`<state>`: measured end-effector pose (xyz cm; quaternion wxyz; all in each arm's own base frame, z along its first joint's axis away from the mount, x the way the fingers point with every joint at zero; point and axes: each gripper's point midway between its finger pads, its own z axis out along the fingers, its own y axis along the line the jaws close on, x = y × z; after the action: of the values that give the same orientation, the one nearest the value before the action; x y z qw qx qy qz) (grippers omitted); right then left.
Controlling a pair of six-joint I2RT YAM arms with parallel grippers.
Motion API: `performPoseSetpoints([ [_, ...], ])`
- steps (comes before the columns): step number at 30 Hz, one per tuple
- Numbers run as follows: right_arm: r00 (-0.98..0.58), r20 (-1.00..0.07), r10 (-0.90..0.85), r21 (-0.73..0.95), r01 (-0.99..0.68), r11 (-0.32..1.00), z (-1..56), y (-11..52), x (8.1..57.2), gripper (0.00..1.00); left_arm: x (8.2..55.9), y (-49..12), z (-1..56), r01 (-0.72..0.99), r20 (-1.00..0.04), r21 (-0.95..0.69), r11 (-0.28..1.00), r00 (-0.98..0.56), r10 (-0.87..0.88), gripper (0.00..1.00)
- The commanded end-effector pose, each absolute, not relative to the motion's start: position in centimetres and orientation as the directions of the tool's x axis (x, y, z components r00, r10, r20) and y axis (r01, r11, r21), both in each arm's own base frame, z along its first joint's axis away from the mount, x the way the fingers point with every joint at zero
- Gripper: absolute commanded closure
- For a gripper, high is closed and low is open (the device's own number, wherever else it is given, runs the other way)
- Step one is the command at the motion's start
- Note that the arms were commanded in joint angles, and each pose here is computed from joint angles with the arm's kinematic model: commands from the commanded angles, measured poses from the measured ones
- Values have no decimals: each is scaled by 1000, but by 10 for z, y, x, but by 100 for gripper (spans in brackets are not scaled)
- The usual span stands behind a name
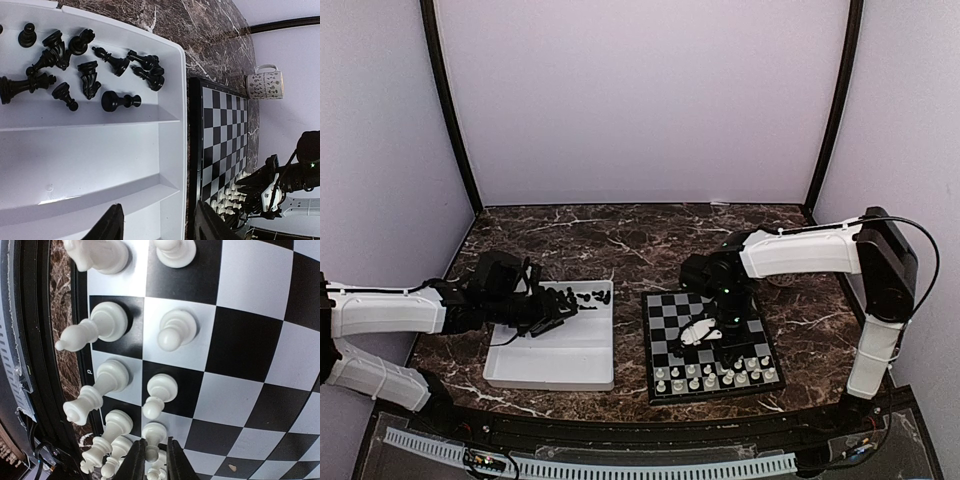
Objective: Set up the chess pieces on the board
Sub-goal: Move the pawn to e2, then reset both arms
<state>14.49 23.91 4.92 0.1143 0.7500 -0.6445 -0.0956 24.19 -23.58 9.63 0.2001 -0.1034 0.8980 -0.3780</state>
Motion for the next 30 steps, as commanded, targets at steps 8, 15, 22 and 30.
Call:
performPoseSetpoints([
  [8, 154, -11, -988, 251, -956, -152, 70, 246, 153, 72, 245, -237, 98, -8, -302, -705, 709, -901, -311, 49],
  [15, 88, -135, -987, 114, -988, -104, 122, 257, 189, 71, 263, -224, 114, 93, -446, -538, 838, -875, -189, 49],
  [22, -128, -438, -890, -132, -970, 205, 196, 235, 260, 67, 300, -190, 158, 165, -644, -203, 965, -765, -5, 46],
  [30, -286, -825, -488, -355, -409, 841, 291, 110, 347, 2, 327, -175, 202, 188, -745, -7, 982, -656, 120, 8],
])
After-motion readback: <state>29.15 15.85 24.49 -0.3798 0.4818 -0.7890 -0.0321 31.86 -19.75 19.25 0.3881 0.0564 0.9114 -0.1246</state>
